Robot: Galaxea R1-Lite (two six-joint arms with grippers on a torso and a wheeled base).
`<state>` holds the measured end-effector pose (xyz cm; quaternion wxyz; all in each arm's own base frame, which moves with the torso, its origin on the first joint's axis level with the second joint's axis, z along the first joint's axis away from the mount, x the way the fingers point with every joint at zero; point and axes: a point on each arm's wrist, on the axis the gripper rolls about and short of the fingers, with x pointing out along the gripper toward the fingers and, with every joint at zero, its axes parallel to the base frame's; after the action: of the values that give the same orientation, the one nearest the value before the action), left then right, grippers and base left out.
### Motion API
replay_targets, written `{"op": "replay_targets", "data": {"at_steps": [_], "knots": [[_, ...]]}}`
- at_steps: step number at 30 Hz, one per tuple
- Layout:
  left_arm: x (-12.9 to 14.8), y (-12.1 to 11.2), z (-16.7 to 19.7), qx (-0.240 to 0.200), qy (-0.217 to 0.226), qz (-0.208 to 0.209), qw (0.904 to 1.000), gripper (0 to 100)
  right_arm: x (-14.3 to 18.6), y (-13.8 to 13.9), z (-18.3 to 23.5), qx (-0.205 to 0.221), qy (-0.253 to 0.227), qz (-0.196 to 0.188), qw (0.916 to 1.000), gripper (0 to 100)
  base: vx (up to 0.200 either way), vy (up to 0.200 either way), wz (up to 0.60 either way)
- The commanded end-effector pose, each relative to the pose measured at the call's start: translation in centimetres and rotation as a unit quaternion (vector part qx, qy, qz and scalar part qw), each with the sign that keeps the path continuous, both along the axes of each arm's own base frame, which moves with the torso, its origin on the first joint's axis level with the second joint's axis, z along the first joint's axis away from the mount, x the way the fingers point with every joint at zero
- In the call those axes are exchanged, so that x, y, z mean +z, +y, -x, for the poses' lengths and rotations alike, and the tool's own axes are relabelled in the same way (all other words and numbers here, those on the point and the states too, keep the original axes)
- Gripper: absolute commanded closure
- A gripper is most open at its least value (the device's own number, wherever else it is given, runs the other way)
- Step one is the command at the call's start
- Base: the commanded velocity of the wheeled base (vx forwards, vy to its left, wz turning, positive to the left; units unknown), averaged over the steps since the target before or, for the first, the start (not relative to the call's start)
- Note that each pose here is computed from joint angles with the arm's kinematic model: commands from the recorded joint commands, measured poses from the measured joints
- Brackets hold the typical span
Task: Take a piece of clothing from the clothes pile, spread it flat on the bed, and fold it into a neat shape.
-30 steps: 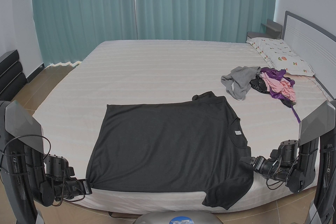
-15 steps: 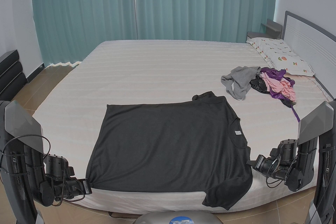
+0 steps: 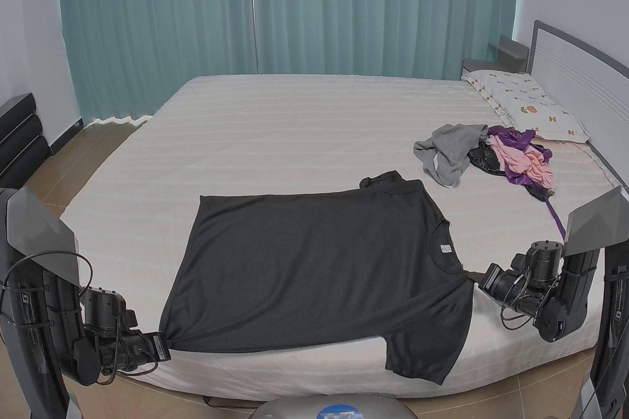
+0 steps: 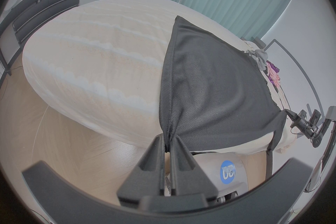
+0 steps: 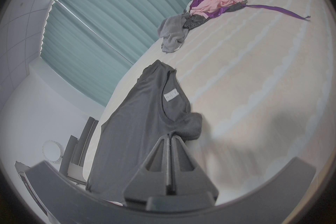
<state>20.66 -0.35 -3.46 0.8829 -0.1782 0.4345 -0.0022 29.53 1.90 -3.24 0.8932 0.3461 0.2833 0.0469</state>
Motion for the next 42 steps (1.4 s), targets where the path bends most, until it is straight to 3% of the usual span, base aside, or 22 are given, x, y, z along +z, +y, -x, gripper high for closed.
{"op": "replay_targets", "data": {"at_steps": [1, 8, 9, 16, 20, 25, 30, 42], "knots": [[-0.1, 0.0, 0.5, 0.000, 0.011, 0.002, 0.9999, 100, 0.5, -0.2, -1.8, -0.003, -0.018, -0.001, 0.9998, 100, 0.000, 0.000, 0.00], [-0.1, -0.1, 0.5, -0.001, 0.011, 0.002, 0.9999, 100, -0.9, 0.2, -2.9, 0.006, -0.002, -0.003, 1.0000, 100, 0.000, 0.000, 0.00], [-0.2, -0.1, 0.5, -0.001, 0.012, 0.002, 0.9999, 100, -1.0, 0.2, -2.8, 0.007, 0.000, -0.003, 1.0000, 0, 0.000, 0.000, 0.00], [-0.2, 0.0, 0.5, 0.000, 0.012, 0.002, 0.9999, 100, 1.1, -0.2, -1.1, 0.004, -0.012, -0.007, 0.9999, 0, 0.000, 0.000, 0.00], [-0.2, 0.0, 0.5, 0.000, 0.012, 0.002, 0.9999, 100, 2.3, 0.0, 2.0, 0.050, 0.014, -0.029, 0.9982, 0, 0.000, 0.000, 0.00], [-0.2, 0.0, 0.5, 0.000, 0.012, 0.002, 0.9999, 100, 1.5, 0.5, 5.3, 0.103, 0.045, -0.034, 0.9930, 0, 0.000, 0.000, 0.00], [-0.2, 0.0, 0.5, -0.001, 0.013, 0.001, 0.9999, 100, -0.4, 1.3, 6.5, 0.140, 0.082, -0.009, 0.9867, 0, 0.000, 0.000, 0.00], [-0.2, 0.0, 0.5, -0.001, 0.013, 0.001, 0.9999, 100, -0.8, 2.6, 6.6, 0.166, 0.087, -0.006, 0.9822, 0, 0.000, 0.000, 0.00]]}}
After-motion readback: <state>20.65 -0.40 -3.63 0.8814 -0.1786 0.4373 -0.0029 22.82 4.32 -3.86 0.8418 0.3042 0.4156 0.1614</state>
